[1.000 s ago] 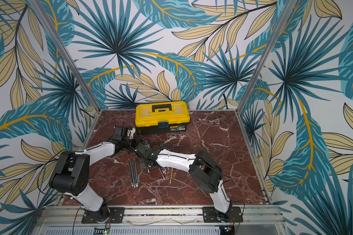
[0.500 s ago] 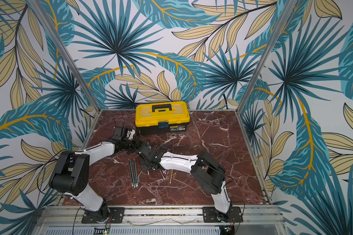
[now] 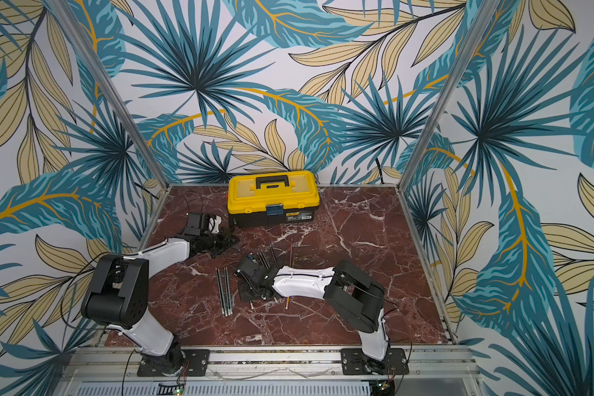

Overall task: Remove the protective cover of the pencils
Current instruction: Remove the protective sleeve from the pencil, then place the pencil at the center of the board.

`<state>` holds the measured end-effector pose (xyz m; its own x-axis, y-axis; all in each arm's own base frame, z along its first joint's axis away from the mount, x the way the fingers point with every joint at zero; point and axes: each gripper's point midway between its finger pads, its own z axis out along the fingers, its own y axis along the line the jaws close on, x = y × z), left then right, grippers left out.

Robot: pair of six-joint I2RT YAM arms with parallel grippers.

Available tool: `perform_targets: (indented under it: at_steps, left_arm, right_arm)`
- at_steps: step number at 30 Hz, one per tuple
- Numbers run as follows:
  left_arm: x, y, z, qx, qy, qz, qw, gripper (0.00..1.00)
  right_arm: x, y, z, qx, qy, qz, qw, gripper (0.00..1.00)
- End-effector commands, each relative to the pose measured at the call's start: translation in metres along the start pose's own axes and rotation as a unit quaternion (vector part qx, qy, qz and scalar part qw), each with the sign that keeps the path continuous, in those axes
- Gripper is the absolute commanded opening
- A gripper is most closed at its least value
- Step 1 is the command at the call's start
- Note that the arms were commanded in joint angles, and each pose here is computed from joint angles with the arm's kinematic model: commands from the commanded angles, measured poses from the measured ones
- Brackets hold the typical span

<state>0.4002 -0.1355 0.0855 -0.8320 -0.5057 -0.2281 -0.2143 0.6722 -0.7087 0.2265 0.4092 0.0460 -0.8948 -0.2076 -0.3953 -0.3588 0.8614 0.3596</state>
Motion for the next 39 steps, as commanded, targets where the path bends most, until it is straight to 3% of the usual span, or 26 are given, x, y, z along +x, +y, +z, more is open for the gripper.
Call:
perform_targets:
  at_steps: [1,10,19,25,32,39]
  left_arm:
    - [-0.013,-0.005,0.000,0.005,-0.016,0.008,1.000,0.00]
    - [-0.031,-0.004,-0.003,-0.027,-0.044,-0.018,0.999,0.01]
    - [-0.059,-0.018,0.004,-0.048,-0.058,-0.008,0.997,0.00]
    - [-0.054,-0.020,0.020,-0.045,-0.037,-0.001,0.998,0.00]
    - [-0.049,-0.019,0.018,-0.069,-0.046,0.030,0.996,0.00]
    - [-0.038,-0.011,0.025,-0.076,-0.020,0.014,0.997,0.00]
  right_arm:
    - [0.004,0.000,-0.005,-0.001,-0.001,0.004,1.000,0.00]
    - [-0.005,-0.011,-0.006,0.036,-0.021,0.037,0.998,0.00]
    - [0.000,-0.015,0.009,0.044,-0.016,0.065,0.997,0.00]
    - [0.002,-0.012,0.019,0.036,-0.009,0.079,0.996,0.00]
    - [0.007,0.000,0.036,0.019,0.013,0.085,0.996,0.00]
    - [0.008,0.004,0.038,0.021,0.017,0.085,0.996,0.01]
